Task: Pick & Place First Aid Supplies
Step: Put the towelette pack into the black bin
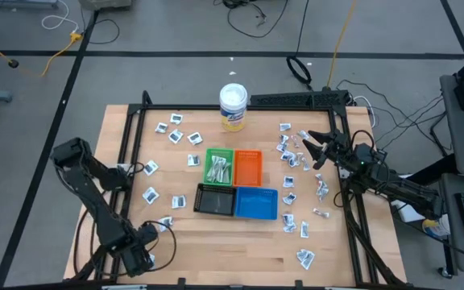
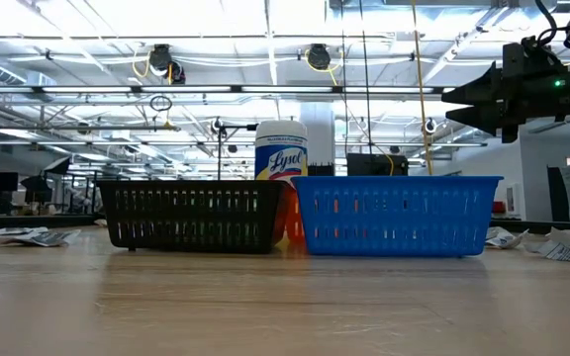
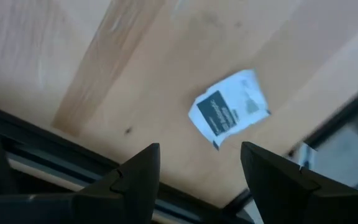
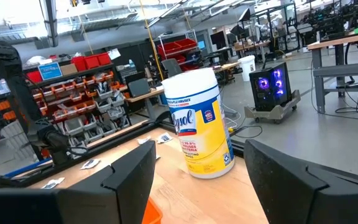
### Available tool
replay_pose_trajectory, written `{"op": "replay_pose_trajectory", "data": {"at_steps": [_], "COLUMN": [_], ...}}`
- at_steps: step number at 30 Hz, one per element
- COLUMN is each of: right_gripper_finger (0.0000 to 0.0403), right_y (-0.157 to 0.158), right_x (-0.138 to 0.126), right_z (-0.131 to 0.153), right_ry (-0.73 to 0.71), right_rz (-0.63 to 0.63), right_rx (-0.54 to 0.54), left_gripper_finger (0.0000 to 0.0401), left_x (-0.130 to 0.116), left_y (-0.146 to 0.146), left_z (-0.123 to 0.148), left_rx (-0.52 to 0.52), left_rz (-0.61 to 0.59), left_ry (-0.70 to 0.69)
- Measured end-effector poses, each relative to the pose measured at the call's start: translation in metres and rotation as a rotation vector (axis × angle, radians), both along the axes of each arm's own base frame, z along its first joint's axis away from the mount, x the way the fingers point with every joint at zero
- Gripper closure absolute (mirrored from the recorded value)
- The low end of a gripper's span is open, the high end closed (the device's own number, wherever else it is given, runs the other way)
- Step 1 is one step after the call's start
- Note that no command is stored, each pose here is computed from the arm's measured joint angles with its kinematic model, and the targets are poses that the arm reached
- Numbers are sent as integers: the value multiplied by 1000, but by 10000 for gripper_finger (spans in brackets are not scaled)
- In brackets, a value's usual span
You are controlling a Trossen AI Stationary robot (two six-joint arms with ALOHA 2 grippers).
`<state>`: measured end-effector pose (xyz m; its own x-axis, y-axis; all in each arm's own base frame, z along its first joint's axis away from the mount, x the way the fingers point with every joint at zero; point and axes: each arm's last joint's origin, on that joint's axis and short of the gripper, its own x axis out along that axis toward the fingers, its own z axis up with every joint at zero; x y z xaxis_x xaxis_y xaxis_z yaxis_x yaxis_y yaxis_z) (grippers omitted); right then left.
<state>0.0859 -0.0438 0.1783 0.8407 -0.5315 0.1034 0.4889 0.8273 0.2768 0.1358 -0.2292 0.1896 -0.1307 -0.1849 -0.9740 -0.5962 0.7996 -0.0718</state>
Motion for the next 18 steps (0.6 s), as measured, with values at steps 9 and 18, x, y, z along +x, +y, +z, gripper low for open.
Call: {"op": "replay_pose_trajectory", "data": {"at_steps": [9, 18], "right_gripper_finger": [161, 160], "right_y": [0, 0], "right_x": [0, 0], "right_z": [0, 0], "right_ry": [0, 0], "right_rz": [0, 0], "right_rx": [0, 0], "left_gripper_finger": [171, 190], "left_x": [8, 10], "left_y": [-18, -22], "left_z": [-29, -47], "left_rx": [10, 52], "left_rz": [41, 35], "left_ry": [6, 46]}}
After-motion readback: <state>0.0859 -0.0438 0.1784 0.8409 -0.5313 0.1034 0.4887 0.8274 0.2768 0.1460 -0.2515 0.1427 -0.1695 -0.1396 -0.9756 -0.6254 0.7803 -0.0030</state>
